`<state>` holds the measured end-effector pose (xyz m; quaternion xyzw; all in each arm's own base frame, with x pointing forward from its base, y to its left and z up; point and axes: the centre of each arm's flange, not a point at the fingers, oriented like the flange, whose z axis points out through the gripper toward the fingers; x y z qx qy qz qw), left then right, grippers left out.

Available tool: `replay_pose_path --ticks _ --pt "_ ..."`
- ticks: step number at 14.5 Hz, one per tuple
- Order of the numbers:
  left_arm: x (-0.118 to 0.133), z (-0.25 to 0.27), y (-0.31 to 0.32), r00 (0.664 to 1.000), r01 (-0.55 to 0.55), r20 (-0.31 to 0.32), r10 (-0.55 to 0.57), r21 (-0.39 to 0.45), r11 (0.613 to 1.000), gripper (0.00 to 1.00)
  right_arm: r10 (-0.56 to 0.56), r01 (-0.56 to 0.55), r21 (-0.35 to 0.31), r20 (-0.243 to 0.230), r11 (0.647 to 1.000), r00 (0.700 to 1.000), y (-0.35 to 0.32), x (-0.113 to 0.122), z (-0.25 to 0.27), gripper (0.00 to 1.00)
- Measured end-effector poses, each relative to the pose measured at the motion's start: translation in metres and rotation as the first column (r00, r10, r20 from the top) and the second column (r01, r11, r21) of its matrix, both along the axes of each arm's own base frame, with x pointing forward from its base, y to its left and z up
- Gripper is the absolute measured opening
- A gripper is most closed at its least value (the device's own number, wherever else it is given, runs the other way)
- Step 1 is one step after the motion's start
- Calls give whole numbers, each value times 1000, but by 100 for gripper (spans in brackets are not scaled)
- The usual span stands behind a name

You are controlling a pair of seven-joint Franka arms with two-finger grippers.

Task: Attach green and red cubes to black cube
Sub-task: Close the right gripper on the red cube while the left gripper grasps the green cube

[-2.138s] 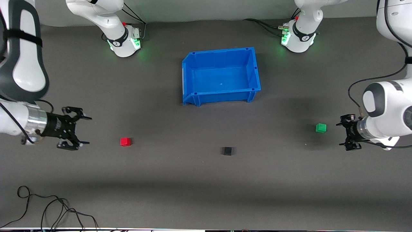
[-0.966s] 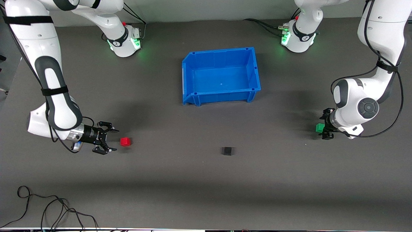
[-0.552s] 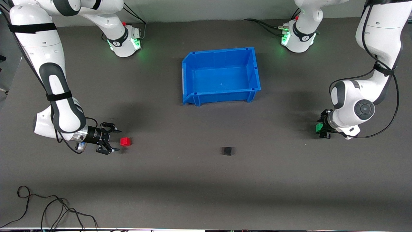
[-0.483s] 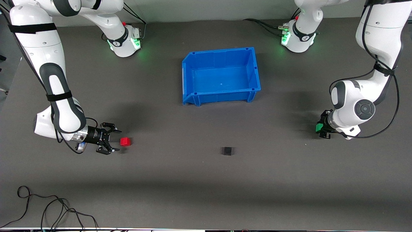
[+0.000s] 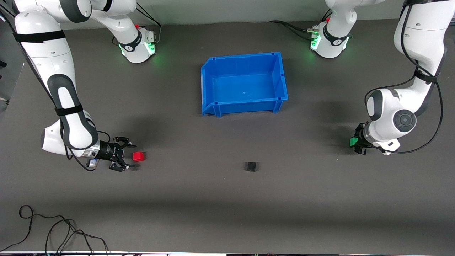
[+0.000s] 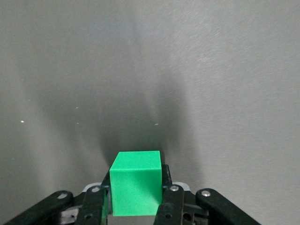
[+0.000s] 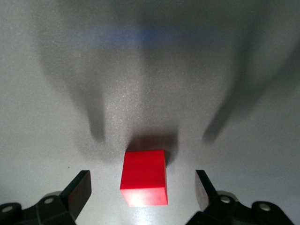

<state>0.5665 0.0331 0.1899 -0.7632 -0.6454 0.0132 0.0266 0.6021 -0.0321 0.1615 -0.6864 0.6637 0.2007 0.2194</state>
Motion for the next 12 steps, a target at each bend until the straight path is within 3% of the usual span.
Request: replay_pose_path --ticks 2,5,7,9,11,12 --pt "13 13 1 999 -29 21 29 3 1000 39 4 -4 2 2 1000 1000 3 1 0 95" --pt "32 38 1 998 -52 -26 53 9 999 39 5 -5 5 0 1000 1000 5 1 -2 88" --pt "45 56 -3 997 -71 -30 71 -2 997 39 4 -4 6 -1 1000 1000 5 1 -3 68" --pt "51 65 -10 997 -76 -24 75 -9 997 39 4 -4 6 -1 1000 1000 5 1 -3 64" --pt "53 67 -14 997 -76 -19 76 -13 997 39 5 -5 6 1 1000 1000 5 2 -2 41" --pt "55 69 -16 997 -76 -14 76 -14 997 39 5 -5 6 6 1000 1000 6 4 -1 40"
